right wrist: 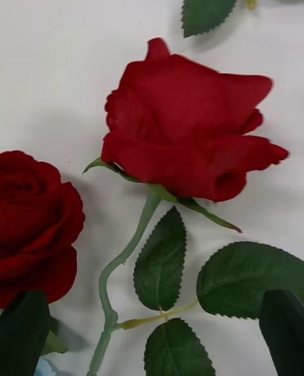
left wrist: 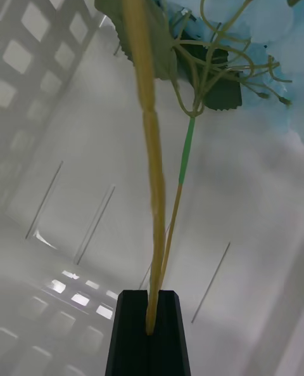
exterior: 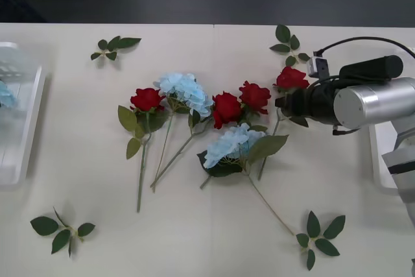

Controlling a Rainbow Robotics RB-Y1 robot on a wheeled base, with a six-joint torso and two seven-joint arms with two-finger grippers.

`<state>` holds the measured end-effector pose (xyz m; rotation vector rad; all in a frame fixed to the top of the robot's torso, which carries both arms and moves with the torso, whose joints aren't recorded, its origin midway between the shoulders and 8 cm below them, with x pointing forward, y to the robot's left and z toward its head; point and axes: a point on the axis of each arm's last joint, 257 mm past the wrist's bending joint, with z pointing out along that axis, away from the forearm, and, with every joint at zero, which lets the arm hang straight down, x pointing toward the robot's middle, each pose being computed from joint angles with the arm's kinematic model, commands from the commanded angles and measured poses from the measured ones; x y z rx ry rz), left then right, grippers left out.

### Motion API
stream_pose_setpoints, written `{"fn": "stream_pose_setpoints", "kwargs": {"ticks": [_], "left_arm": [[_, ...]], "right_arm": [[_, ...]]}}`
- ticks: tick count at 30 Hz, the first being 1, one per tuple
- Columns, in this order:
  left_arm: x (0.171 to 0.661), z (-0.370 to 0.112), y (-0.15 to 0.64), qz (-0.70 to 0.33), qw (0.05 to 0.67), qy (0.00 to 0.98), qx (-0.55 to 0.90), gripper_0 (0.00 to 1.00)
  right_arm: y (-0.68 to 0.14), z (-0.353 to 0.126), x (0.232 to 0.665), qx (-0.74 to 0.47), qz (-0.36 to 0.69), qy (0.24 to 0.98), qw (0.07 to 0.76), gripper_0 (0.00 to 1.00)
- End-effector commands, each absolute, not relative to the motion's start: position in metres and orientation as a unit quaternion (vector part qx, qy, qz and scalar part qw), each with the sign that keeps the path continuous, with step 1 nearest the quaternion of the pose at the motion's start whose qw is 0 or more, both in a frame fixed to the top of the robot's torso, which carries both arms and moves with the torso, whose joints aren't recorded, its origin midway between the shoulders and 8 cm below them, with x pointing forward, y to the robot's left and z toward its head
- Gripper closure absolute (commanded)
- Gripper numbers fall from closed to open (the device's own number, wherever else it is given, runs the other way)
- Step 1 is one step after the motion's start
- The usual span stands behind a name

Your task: Put the red flowers into the right box and the blue flowers into the left box

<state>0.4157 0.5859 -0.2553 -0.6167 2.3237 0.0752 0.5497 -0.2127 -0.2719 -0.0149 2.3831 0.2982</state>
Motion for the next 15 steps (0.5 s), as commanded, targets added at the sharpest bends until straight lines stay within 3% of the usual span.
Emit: {"fn": "stream_pose_setpoints", "kwargs": {"ticks": [1,2,3,4,6,10,15], "left_arm": [[0.420,-0.228,0.604,0.056,0.377,0.895,-0.234,0.94],[0.420,-0.228,0.604,0.056,0.377,0.895,-0.234,0.83],[0.421,-0.228,0.604,0.055,0.377,0.895,-0.233,0.62],[0.421,-0.228,0.603,0.054,0.378,0.895,-0.232,0.51],[0.425,-0.226,0.597,0.043,0.381,0.895,-0.228,0.20],[0.427,-0.214,0.579,0.024,0.394,0.895,-0.207,0.06],[0.423,-0.192,0.547,0.000,0.409,0.897,-0.169,0.00]], "right_arm": [[-0.197,-0.262,0.558,-0.045,0.115,0.916,0.382,0.02],[-0.196,-0.263,0.558,-0.047,0.115,0.916,0.382,0.03],[-0.195,-0.263,0.558,-0.049,0.116,0.916,0.381,0.02],[-0.193,-0.263,0.557,-0.049,0.119,0.916,0.381,0.03],[-0.189,-0.265,0.556,-0.054,0.119,0.916,0.379,0.03],[-0.183,-0.266,0.556,-0.056,0.118,0.916,0.380,0.02],[-0.182,-0.270,0.555,-0.060,0.115,0.917,0.377,0.03]]}}
